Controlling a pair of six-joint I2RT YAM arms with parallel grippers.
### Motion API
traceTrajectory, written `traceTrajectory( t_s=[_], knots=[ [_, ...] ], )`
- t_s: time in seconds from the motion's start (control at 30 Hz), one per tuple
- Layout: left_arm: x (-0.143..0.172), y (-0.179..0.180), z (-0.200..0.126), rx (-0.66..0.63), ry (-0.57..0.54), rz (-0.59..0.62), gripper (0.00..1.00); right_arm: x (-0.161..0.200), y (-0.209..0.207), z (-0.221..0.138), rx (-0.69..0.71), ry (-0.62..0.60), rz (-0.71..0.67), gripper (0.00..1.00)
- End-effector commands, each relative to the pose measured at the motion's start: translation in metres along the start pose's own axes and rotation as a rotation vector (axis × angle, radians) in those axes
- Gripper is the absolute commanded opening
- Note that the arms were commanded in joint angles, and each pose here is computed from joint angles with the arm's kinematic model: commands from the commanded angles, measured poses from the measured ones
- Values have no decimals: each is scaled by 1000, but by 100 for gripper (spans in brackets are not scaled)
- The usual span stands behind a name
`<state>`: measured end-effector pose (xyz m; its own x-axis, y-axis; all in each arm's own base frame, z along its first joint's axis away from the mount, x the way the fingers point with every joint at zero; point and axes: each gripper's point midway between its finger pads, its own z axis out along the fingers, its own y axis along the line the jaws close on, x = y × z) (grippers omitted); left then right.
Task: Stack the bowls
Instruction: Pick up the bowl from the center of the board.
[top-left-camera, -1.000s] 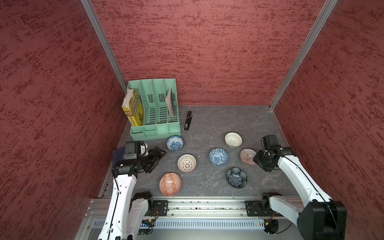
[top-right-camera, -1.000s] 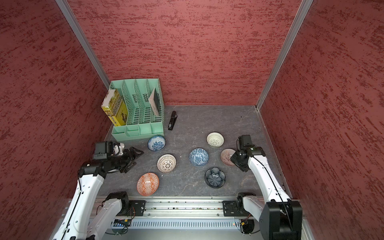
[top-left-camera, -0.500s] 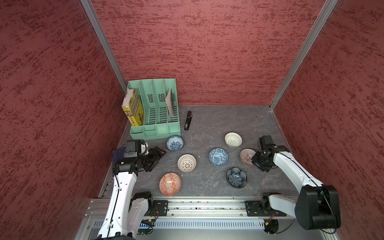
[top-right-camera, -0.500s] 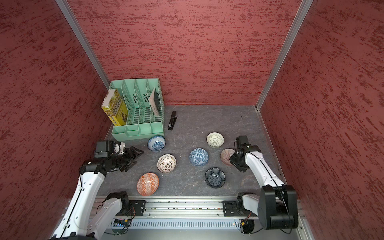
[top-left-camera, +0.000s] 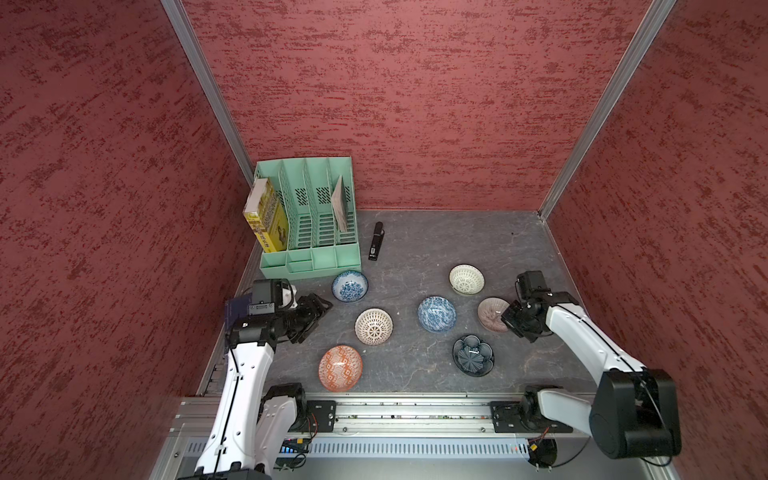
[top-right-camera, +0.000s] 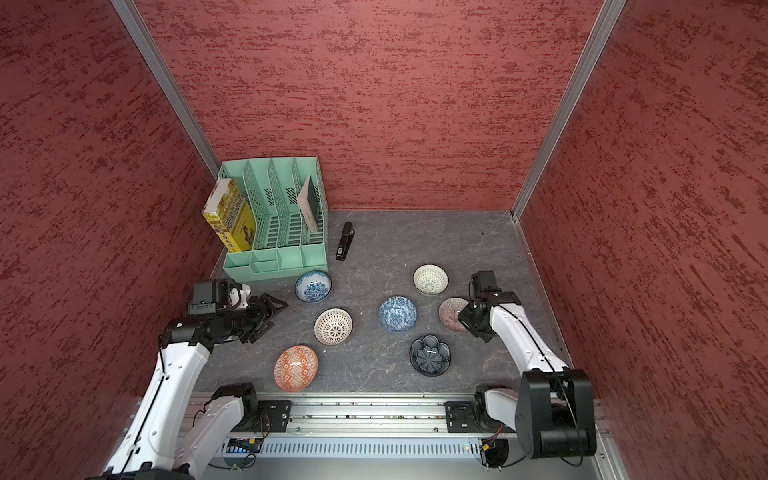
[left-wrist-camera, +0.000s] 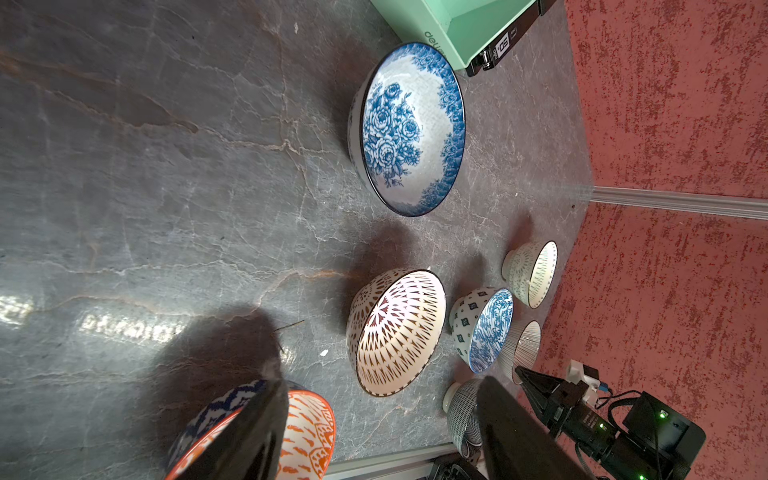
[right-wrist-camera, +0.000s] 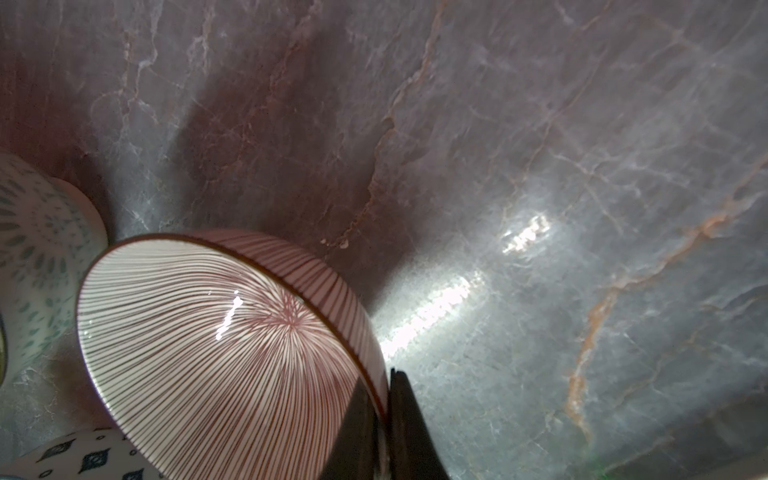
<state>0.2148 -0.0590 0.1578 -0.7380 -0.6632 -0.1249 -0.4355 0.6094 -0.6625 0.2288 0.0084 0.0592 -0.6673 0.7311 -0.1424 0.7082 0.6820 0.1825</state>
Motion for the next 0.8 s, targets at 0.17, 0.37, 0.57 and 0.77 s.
traceTrajectory(
  t_s=[0.17, 0.37, 0.57, 0.77],
  knots=[
    [-5, -14, -8, 38, -18, 46, 74, -9, 1, -34, 1, -50, -22, 0],
    [-6, -29, -17, 56, 13, 81, 74, -17, 20, -88, -88, -90, -62, 0],
    [-5, -58, -38, 77, 83, 179, 74, -15, 58, -139, -229, -63, -139, 0],
    [6, -93, -45, 90, 173, 282, 73, 14, 109, -167, -299, -1, -314, 0]
  ],
)
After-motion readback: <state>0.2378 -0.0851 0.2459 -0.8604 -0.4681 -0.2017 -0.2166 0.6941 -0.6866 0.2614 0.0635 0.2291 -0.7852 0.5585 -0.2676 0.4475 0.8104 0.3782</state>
